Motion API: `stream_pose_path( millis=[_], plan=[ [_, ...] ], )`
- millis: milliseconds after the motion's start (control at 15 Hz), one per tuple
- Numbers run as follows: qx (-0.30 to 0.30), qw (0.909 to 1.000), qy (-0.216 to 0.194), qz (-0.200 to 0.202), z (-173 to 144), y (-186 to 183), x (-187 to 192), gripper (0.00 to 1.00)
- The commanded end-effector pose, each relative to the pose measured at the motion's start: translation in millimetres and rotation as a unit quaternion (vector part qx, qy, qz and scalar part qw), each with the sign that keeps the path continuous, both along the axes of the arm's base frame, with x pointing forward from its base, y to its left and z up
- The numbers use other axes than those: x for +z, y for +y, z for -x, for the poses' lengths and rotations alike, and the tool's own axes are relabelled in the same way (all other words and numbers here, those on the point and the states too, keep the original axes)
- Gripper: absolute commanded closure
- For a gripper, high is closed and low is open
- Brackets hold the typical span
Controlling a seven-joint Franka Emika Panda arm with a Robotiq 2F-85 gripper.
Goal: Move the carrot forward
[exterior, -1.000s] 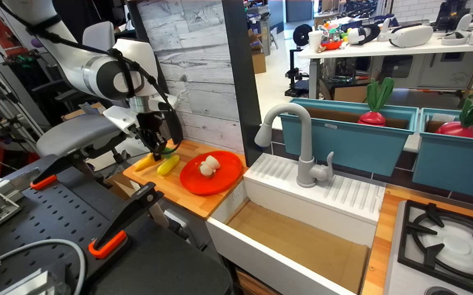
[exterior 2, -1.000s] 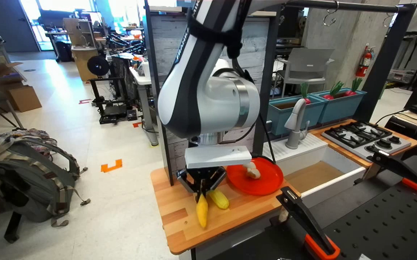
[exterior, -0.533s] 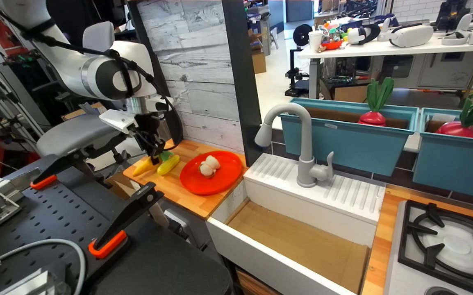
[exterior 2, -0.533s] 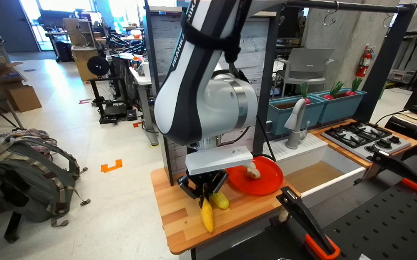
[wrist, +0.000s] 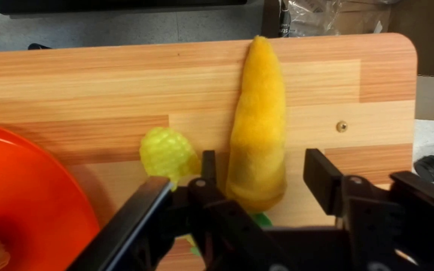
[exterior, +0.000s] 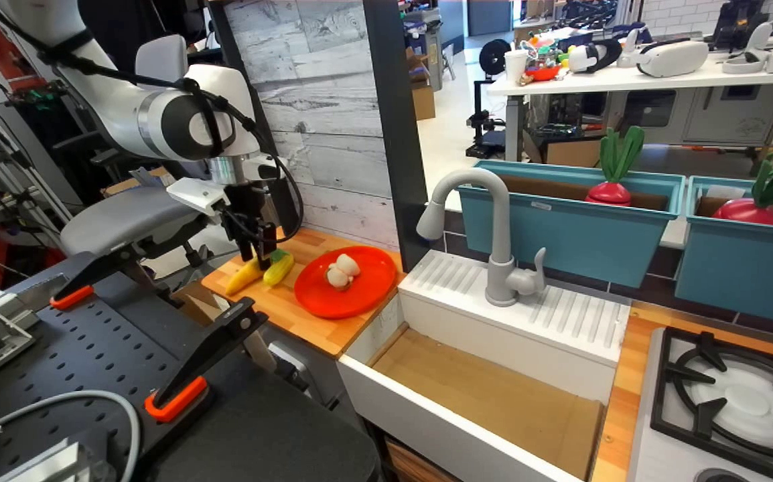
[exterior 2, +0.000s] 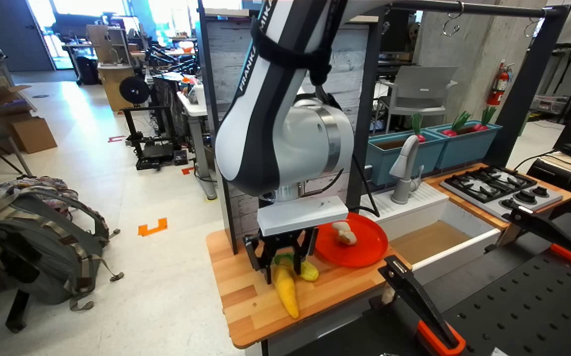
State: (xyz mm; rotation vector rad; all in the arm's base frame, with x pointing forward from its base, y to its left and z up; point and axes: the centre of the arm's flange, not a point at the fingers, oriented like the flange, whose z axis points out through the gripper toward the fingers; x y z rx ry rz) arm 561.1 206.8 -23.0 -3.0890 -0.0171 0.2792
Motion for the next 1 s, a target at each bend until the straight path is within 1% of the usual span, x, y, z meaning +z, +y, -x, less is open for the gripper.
stream_pose_path(
  millis=[0, 67, 133, 333, 667, 733, 800, 933],
  plan=[
    [0.005, 0.9999, -0.002, 0.014, -2.3, 3.4, 8.2, 0.07],
    [0.005, 0.9999, -0.004, 0.013, -1.2, 3.8, 10.0, 0.01],
    [0.006, 0.9999, -0.007, 0.011, 0.9, 4.5, 13.7, 0.0],
    [0.009, 0.9998, -0.02, 0.002, 7.4, 9.1, 31.6, 0.0],
    [0.02, 0.9977, -0.062, -0.019, 21.2, 22.5, 75.6, 0.0],
    [0.022, 0.9977, -0.063, -0.014, 22.3, 22.4, 80.1, 0.0],
    [0.016, 0.9984, -0.051, -0.02, 2.8, 24.8, 55.6, 0.0],
    [0.02, 0.9982, -0.054, -0.02, 7.8, 26.1, 67.0, 0.0]
  ],
)
